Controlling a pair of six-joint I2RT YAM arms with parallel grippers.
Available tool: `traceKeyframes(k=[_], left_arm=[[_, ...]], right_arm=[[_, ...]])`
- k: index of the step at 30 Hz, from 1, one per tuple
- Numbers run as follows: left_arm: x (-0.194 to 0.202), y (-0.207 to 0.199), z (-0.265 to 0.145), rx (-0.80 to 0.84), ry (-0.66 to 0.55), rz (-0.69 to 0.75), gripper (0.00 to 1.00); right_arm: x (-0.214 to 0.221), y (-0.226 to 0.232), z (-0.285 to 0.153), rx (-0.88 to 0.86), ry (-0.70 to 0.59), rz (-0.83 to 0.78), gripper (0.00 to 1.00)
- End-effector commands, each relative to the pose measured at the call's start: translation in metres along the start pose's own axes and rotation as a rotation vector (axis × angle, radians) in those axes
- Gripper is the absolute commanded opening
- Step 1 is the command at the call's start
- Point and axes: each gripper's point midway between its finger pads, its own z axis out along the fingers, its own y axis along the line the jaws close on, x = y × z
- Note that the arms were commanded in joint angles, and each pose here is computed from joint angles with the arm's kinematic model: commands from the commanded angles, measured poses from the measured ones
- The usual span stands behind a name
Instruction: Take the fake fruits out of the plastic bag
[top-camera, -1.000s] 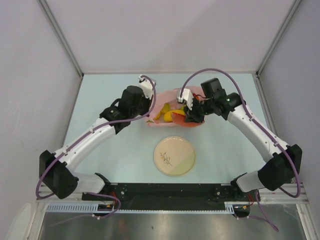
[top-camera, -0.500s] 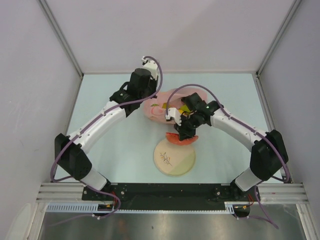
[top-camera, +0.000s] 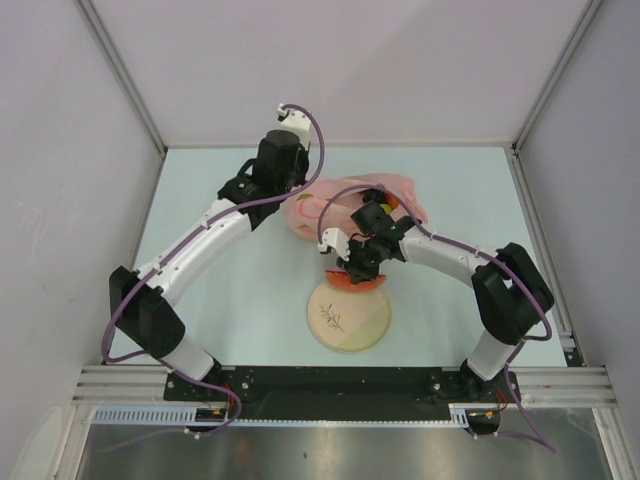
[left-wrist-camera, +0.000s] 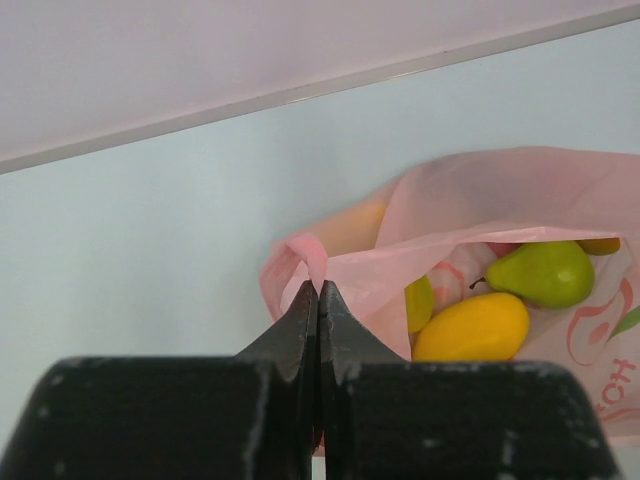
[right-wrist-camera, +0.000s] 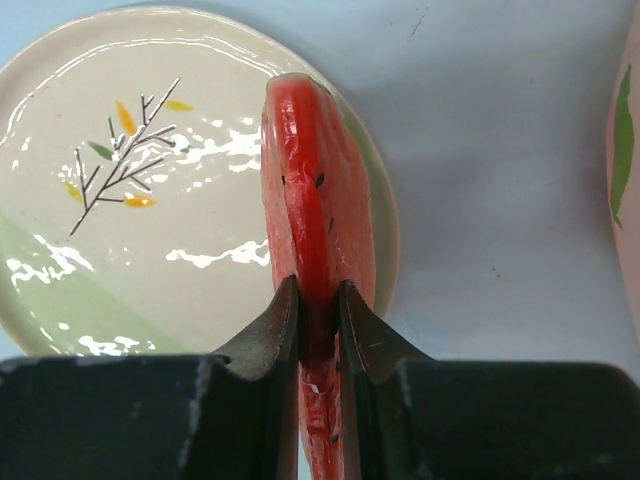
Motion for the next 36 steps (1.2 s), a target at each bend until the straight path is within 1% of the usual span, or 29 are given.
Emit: traceKeyframes(k=[1,2,3,5,6,8,12,15,17,18,19,21,23,24,25,26,27,28,29,30,32,35,36], left_arm=[[-0.022,0.009,-0.018,-0.001,-0.066,-0.019,0.00],[-0.022,0.009,-0.018,-0.002,-0.066,-0.019,0.00],[-0.021,0.009,-0.018,-0.002,-0.063,-0.018,0.00],[-0.020,0.009,-0.017,-0.001,-0.062,-0.017,0.00],[-0.020,0.009,-0.018,-0.001,-0.060,-0.018,0.00],[-0.018,0.007,-0.017,0.007,-0.054,-0.023,0.00],[-0.017,0.005,-0.016,0.017,-0.050,-0.021,0.00],[-0.009,0.004,-0.012,0.014,-0.033,-0.011,0.00],[0.000,0.003,-0.010,0.018,-0.017,-0.006,0.00],[0.003,0.002,-0.008,0.021,-0.012,-0.006,0.01],[0.008,0.000,-0.006,0.025,-0.004,-0.004,0.00],[0.014,-0.001,-0.004,0.025,0.009,0.005,0.00],[0.016,-0.003,-0.003,0.031,0.014,0.007,0.00],[0.017,-0.003,-0.003,0.035,0.017,0.013,0.00],[0.016,-0.004,-0.003,0.039,0.012,0.014,0.00],[0.019,-0.007,-0.004,0.047,0.013,0.023,0.00],[0.019,-0.009,-0.004,0.055,0.013,0.036,0.00],[0.020,-0.011,-0.005,0.061,0.013,0.040,0.00],[0.020,-0.014,-0.006,0.071,0.012,0.045,0.00],[0.020,-0.017,-0.007,0.082,0.013,0.046,0.00],[0.019,-0.021,-0.008,0.090,0.012,0.029,0.00],[0.016,-0.033,-0.014,0.134,0.010,0.022,0.00],[0.015,-0.035,-0.016,0.140,0.007,0.026,0.00]], right_arm=[[-0.006,-0.013,0.010,0.059,-0.022,-0.018,0.20],[-0.006,-0.013,0.010,0.059,-0.022,-0.017,0.30],[-0.008,-0.012,0.009,0.060,-0.027,-0.022,0.35],[-0.011,-0.007,0.005,0.042,-0.037,-0.025,0.60],[-0.012,-0.004,0.003,0.028,-0.041,-0.036,0.64],[-0.013,0.001,-0.004,0.016,-0.048,-0.036,0.69],[-0.023,0.000,-0.031,0.049,-0.089,-0.054,0.71],[-0.046,0.000,-0.067,0.105,-0.167,-0.104,0.72],[-0.066,0.002,-0.095,0.156,-0.240,-0.118,0.76],[-0.079,0.000,-0.107,0.181,-0.285,-0.132,0.77],[-0.087,0.001,-0.118,0.203,-0.322,-0.112,0.80],[-0.111,-0.006,-0.148,0.295,-0.432,-0.118,0.81],[-0.123,-0.020,-0.164,0.373,-0.502,-0.023,0.75],[-0.135,-0.036,-0.175,0.439,-0.566,0.005,0.72],[-0.133,-0.054,-0.181,0.507,-0.577,0.065,0.54],[-0.133,-0.065,-0.181,0.526,-0.604,0.157,0.44],[-0.134,-0.082,-0.178,0.556,-0.624,0.192,0.35],[-0.125,-0.098,-0.177,0.589,-0.618,0.241,0.13],[-0.123,-0.104,-0.172,0.597,-0.611,0.250,0.04],[-0.116,-0.113,-0.159,0.598,-0.582,0.254,0.00],[-0.108,-0.121,-0.148,0.612,-0.539,0.241,0.00],[-0.083,-0.130,-0.114,0.595,-0.427,0.269,0.00],[-0.075,-0.129,-0.107,0.585,-0.387,0.256,0.00]])
